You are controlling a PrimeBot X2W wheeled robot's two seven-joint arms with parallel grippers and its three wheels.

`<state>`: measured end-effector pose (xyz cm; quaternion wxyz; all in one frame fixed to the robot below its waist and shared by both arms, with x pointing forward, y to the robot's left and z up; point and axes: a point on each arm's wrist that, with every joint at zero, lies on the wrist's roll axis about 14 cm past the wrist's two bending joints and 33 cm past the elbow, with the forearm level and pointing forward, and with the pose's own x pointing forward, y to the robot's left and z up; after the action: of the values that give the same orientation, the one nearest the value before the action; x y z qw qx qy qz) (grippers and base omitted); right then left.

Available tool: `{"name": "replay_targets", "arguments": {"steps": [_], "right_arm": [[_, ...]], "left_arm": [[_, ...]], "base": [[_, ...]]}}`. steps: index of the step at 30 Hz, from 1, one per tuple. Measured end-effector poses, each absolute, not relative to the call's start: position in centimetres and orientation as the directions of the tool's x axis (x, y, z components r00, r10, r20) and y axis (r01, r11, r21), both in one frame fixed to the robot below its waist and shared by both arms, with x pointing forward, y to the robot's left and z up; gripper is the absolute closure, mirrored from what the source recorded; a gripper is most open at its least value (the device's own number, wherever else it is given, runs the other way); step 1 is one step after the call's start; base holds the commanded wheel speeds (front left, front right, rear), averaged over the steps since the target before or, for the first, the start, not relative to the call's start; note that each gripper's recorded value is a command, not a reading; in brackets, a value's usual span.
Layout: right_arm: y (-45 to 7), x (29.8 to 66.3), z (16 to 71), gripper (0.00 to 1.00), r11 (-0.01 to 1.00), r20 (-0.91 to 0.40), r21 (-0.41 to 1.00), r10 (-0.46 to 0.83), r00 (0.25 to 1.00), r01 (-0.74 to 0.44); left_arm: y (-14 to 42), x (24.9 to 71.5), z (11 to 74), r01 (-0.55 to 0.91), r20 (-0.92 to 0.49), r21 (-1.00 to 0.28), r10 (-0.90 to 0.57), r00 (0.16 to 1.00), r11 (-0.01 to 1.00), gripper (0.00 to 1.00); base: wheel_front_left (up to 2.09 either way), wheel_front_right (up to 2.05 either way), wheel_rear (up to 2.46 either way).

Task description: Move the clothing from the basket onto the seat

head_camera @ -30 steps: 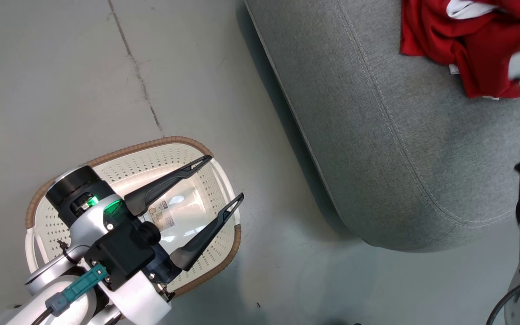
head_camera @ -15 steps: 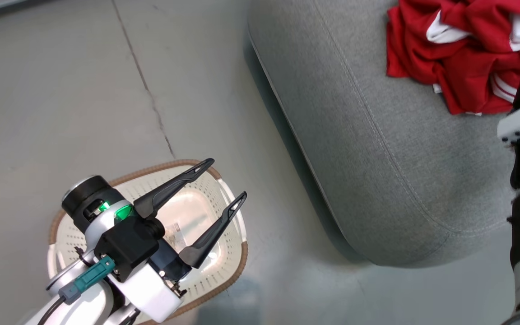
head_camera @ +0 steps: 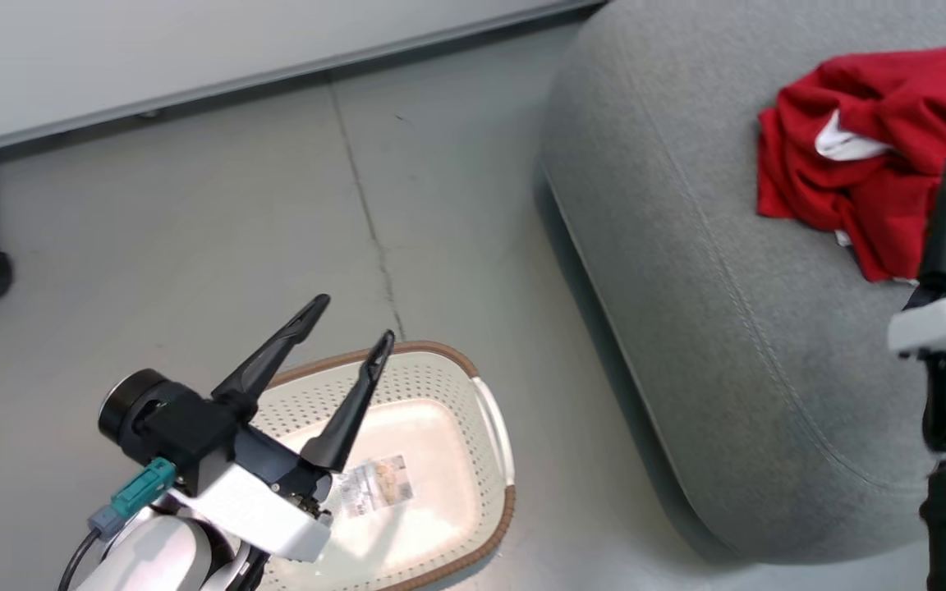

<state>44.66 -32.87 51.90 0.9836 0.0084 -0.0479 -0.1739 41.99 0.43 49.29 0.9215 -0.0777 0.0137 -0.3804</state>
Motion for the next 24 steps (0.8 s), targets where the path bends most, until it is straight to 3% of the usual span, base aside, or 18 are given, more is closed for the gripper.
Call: {"name": "replay_targets", "arguments": {"steps": [3, 8, 11, 19, 24], "right_arm": [[-29.2, 44.5, 52.9, 0.00, 0.967, 0.127, 0.076, -0.250, 0.960, 0.242], [-25.6, 44.2, 53.5, 0.00, 0.985, 0.141, 0.096, -0.153, 0.978, 0.140], [-21.7, 44.1, 53.8, 0.00, 0.992, 0.140, 0.120, -0.046, 0.989, 0.029], [-16.3, 42.9, 53.4, 0.00, 0.982, 0.107, 0.147, 0.104, 0.989, -0.120], [-15.3, 41.7, 53.0, 0.00, 0.975, 0.091, 0.164, 0.134, 0.987, -0.147]], "left_arm": [[3.5, 42.3, 49.6, 0.592, 0.032, -0.170, -0.596, 0.802, 0.788, 0.00], [6.5, 42.5, 50.5, 0.492, 0.049, -0.175, -0.492, 0.869, 0.853, 0.00], [10.7, 42.8, 51.4, 0.351, 0.068, -0.179, -0.344, 0.937, 0.919, 0.00], [17.0, 41.8, 52.8, 0.129, 0.097, -0.190, -0.112, 0.989, 0.973, 0.00], [20.6, 40.3, 53.6, 0.006, 0.119, -0.205, 0.019, 0.993, 0.979, 0.00]], "base": [[0.00, 0.00, 0.00], [0.00, 0.00, 0.00], [0.00, 0.00, 0.00], [0.00, 0.00, 0.00], [0.00, 0.00, 0.00]]}}
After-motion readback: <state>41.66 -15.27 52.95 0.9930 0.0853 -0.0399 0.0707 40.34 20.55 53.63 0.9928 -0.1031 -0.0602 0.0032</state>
